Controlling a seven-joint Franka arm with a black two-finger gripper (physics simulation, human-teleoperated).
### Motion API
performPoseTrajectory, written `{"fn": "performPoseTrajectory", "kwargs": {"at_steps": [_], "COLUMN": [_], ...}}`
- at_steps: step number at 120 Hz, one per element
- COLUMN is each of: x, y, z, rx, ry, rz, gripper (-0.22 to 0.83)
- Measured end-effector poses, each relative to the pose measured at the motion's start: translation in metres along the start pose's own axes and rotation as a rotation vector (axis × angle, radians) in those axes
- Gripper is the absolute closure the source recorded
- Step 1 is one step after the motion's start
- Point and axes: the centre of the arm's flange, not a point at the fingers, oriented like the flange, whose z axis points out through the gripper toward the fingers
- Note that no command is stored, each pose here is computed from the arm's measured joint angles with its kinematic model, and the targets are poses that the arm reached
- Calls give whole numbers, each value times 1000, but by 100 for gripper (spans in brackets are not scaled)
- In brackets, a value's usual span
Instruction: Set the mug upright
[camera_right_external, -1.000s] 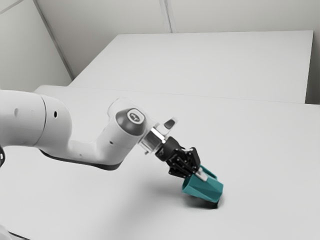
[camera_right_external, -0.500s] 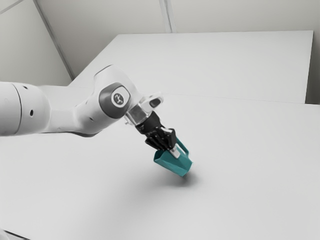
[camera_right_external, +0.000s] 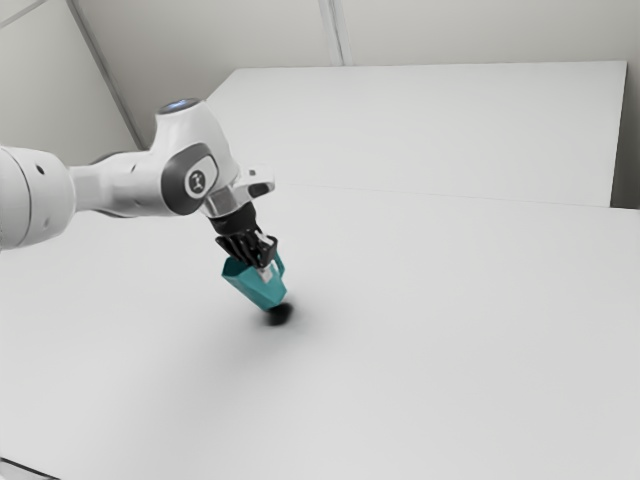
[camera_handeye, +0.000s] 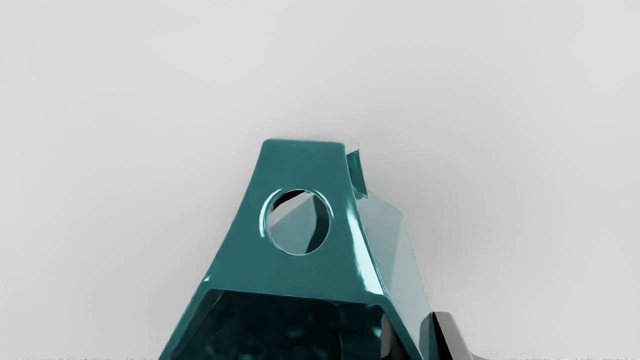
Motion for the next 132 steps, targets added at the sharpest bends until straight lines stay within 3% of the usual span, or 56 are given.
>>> {"fn": "performPoseTrajectory", "kwargs": {"at_steps": [20,52,87,132], "x": [12,18,17,18], "y": [40,39,31,33], "z": [20,25,42,49], "rx": [111,237,258,222], "ry": [-69,-151,-219,-215], "rz": [134,203,199,176], "gripper": [78,78,78,78]}}
